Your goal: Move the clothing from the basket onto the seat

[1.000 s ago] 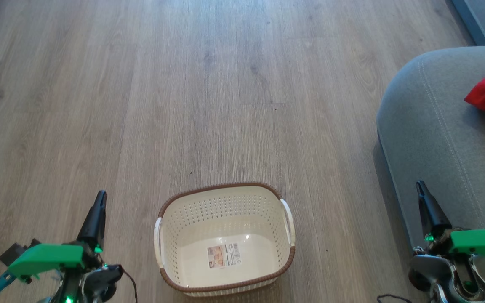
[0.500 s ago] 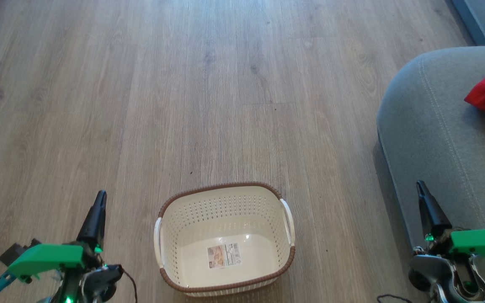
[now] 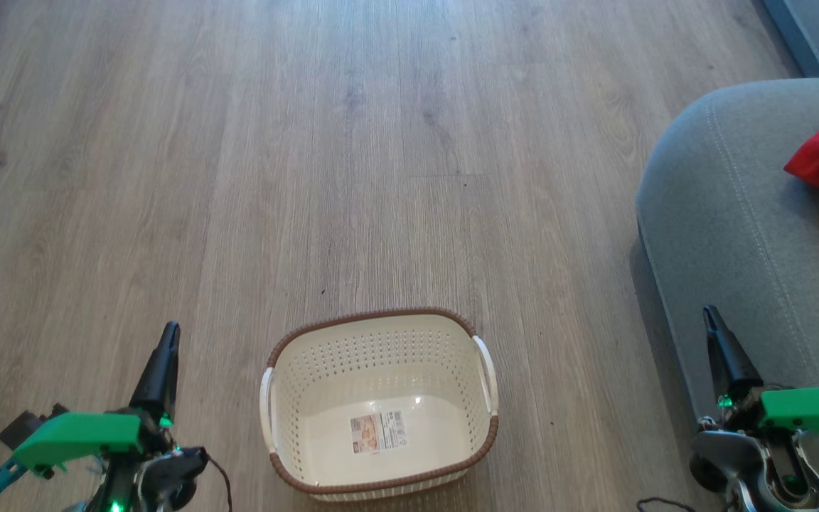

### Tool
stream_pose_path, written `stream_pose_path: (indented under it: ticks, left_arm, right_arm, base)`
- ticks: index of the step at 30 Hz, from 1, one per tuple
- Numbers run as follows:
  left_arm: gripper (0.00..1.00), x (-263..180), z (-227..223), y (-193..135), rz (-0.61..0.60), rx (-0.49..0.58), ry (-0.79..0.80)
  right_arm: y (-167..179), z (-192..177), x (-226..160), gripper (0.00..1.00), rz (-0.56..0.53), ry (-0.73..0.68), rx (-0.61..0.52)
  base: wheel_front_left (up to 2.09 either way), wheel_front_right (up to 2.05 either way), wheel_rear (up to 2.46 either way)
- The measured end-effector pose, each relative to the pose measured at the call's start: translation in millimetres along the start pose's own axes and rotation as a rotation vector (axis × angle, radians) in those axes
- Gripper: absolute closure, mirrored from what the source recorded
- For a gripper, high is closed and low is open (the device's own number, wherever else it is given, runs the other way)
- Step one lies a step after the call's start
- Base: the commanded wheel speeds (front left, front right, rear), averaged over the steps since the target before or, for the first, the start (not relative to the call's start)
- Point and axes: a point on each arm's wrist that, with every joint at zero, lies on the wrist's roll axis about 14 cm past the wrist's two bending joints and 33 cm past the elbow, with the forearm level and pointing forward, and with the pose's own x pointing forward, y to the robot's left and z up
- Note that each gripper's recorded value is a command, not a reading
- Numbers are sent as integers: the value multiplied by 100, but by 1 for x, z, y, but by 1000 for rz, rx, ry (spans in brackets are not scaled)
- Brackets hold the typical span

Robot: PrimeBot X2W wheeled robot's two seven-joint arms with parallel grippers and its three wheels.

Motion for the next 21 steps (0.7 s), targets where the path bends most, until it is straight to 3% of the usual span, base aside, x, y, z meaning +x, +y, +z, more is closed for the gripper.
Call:
stream_pose_path:
  ticks: [21]
  left_arm:
    - [100,0,0,0,0,0,0]
  right_arm:
    - [0,0,0,100,0,-1,1]
  base:
    - [0,0,0]
